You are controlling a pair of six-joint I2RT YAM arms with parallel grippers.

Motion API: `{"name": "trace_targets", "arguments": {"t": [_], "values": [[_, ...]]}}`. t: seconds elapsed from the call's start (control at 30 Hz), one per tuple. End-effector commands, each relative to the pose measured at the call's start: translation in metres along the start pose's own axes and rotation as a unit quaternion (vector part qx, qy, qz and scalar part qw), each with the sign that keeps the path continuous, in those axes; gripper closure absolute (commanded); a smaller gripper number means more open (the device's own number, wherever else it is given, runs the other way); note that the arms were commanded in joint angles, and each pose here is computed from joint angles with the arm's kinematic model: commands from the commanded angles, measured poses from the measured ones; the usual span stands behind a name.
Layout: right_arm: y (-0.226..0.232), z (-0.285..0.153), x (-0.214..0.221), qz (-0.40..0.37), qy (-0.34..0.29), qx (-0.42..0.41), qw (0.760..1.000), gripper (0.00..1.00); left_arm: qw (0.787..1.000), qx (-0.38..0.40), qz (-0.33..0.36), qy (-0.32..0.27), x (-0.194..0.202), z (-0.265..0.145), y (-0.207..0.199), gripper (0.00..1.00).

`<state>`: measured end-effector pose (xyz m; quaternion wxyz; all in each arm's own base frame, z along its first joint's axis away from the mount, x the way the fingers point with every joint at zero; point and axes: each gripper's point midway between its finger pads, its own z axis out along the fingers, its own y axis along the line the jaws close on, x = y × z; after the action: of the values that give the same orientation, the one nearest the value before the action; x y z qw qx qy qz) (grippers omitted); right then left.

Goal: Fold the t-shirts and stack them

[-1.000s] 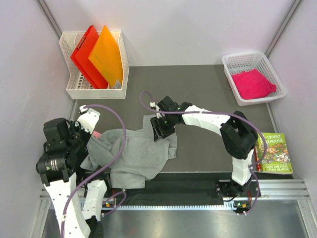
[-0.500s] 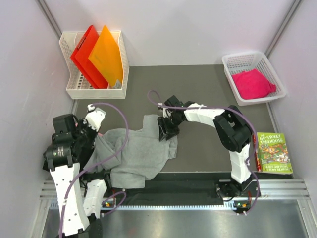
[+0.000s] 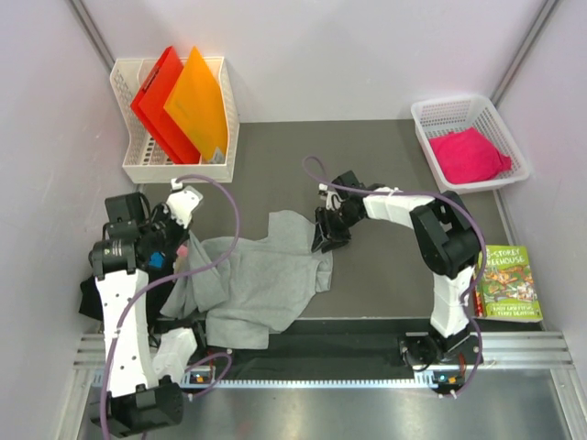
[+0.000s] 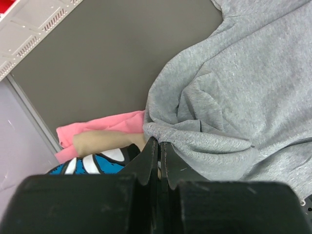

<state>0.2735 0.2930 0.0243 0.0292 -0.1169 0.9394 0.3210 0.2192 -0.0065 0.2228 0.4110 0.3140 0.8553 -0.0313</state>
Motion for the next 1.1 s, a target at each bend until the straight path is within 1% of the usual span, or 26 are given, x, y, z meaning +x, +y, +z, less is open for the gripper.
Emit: {"name": "trace_targets", "arguments": {"t": [0.0, 0.07, 0.1, 0.17, 0.27, 0.3, 0.33, 0.47, 0.5, 0.57, 0.6, 0.63, 0.7, 0.73, 0.8, 0.9, 0.97, 1.0, 1.03, 1.07], "values": [[-0.089, 0.001, 0.011, 0.017, 0.001, 0.164, 0.986, 0.55, 0.999, -0.019, 0.035, -0.036, -0.027, -0.012, 0.013, 1.00], [-0.101, -0.005, 0.009, 0.016, -0.005, 0.197, 0.980, 0.59, 0.998, -0.014, 0.035, -0.041, -0.030, -0.013, 0.011, 1.00], [-0.112, -0.012, 0.008, 0.023, -0.011, 0.229, 0.973, 0.60, 0.998, -0.009, 0.034, -0.045, -0.032, -0.012, 0.010, 1.00], [-0.130, -0.024, 0.008, 0.054, -0.020, 0.246, 0.968, 0.58, 0.998, -0.008, 0.030, -0.048, -0.034, -0.012, 0.011, 1.00], [-0.155, -0.044, 0.004, 0.107, -0.047, 0.267, 0.956, 0.59, 0.999, -0.008, 0.020, -0.042, -0.034, -0.009, 0.015, 1.00], [-0.150, -0.046, -0.002, 0.115, -0.059, 0.243, 0.961, 0.60, 0.999, -0.007, 0.016, -0.040, -0.034, -0.008, 0.015, 1.00], [-0.152, -0.051, -0.006, 0.126, -0.067, 0.241, 0.960, 0.61, 0.999, -0.006, 0.016, -0.042, -0.035, -0.008, 0.015, 1.00], [-0.149, -0.072, -0.021, 0.130, -0.090, 0.267, 0.951, 0.63, 0.999, 0.001, 0.013, -0.047, -0.040, -0.008, 0.014, 1.00], [-0.153, -0.082, -0.020, 0.130, -0.094, 0.291, 0.943, 0.64, 0.999, 0.001, 0.011, -0.051, -0.043, -0.009, 0.015, 1.00], [-0.159, -0.116, -0.034, 0.126, -0.135, 0.348, 0.919, 0.66, 0.999, 0.007, 0.010, -0.052, -0.045, -0.009, 0.014, 1.00], [-0.171, -0.136, -0.033, 0.136, -0.147, 0.391, 0.899, 0.66, 0.998, 0.007, 0.011, -0.055, -0.047, -0.009, 0.015, 1.00], [-0.185, -0.156, -0.036, 0.164, -0.164, 0.401, 0.886, 0.63, 0.998, 0.007, 0.011, -0.057, -0.049, -0.009, 0.016, 1.00], [-0.201, -0.179, -0.032, 0.210, -0.182, 0.396, 0.875, 0.61, 0.998, 0.010, 0.007, -0.063, -0.054, -0.009, 0.018, 1.00], [-0.222, -0.195, -0.026, 0.249, -0.189, 0.395, 0.864, 0.61, 0.998, 0.011, 0.006, -0.065, -0.056, -0.009, 0.018, 1.00], [-0.238, -0.203, -0.022, 0.271, -0.185, 0.385, 0.862, 0.63, 0.997, 0.019, 0.001, -0.072, -0.061, -0.009, 0.018, 1.00], [-0.243, -0.216, -0.031, 0.255, -0.189, 0.401, 0.859, 0.64, 0.996, 0.033, -0.007, -0.082, -0.068, -0.009, 0.015, 1.00], [-0.231, -0.228, -0.048, 0.234, -0.213, 0.397, 0.862, 0.59, 0.995, 0.054, -0.014, -0.084, -0.072, -0.006, 0.009, 1.00], [-0.219, -0.234, -0.057, 0.202, -0.225, 0.405, 0.863, 0.56, 0.994, 0.064, -0.013, -0.083, -0.073, -0.004, 0.005, 1.00], [-0.186, -0.223, -0.070, 0.146, -0.230, 0.402, 0.874, 0.50, 0.995, 0.062, -0.014, -0.075, -0.071, -0.002, 0.005, 1.00], [-0.161, -0.225, -0.078, 0.108, -0.243, 0.403, 0.876, 0.47, 0.996, 0.066, -0.015, -0.066, -0.066, 0.003, 0.005, 1.00]]}}
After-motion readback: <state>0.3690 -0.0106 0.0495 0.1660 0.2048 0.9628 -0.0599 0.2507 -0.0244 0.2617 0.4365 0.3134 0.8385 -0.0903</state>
